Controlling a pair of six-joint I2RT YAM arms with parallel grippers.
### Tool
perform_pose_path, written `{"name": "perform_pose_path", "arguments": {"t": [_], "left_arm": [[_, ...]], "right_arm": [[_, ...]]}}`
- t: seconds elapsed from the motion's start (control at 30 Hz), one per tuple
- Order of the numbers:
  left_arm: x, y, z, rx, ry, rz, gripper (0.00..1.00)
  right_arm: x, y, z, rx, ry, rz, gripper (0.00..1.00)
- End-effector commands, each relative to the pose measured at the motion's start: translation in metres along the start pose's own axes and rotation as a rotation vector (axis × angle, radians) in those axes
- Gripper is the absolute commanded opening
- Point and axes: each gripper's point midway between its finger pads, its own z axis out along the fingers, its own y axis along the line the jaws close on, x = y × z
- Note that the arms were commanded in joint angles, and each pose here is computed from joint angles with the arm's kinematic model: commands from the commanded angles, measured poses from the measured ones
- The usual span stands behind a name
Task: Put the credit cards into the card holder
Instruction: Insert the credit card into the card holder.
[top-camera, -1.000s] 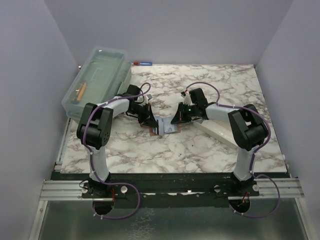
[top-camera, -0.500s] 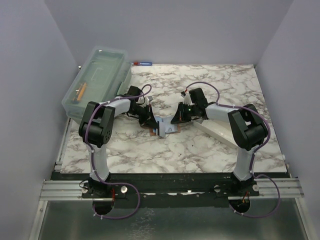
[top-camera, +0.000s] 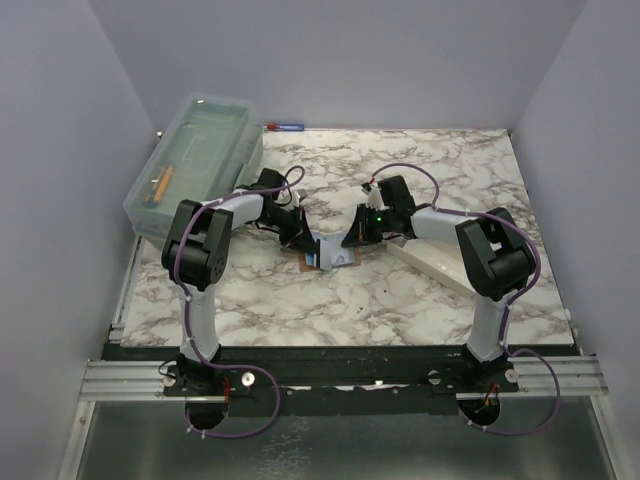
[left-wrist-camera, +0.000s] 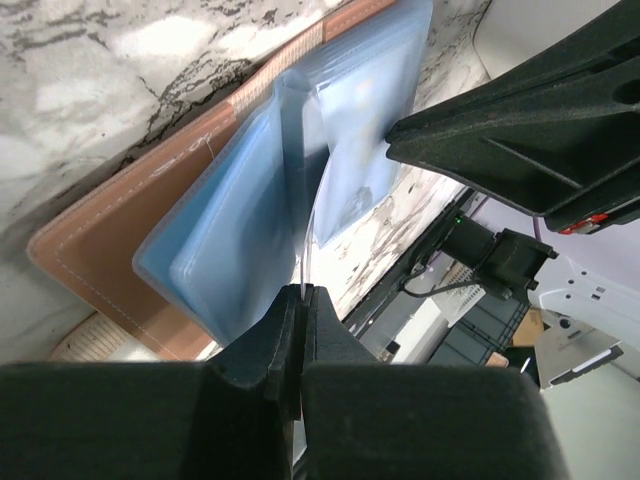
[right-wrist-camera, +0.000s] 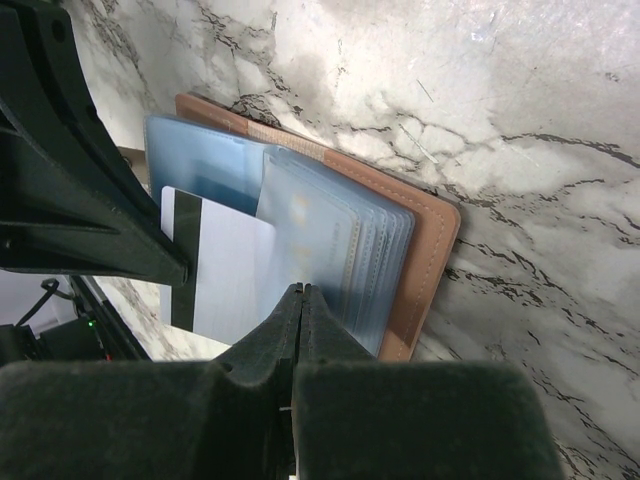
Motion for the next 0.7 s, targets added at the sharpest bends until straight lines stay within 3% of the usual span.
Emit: {"name": "perform_pose_path", "arguments": {"t": [0.0,0.67], "left_arm": [[-0.013,0.01,0.007,-0.05,-0.023,0.001,0.0],[-0.035,0.023,0.009,-0.128,-0.084,-0.009,0.0]], "right_arm": [[0.021,-0.041,0.008,0.137,0.051,0.019,0.0],[0.022,-0.042,0.01,0.135,0.054,0.02,0.0]]}}
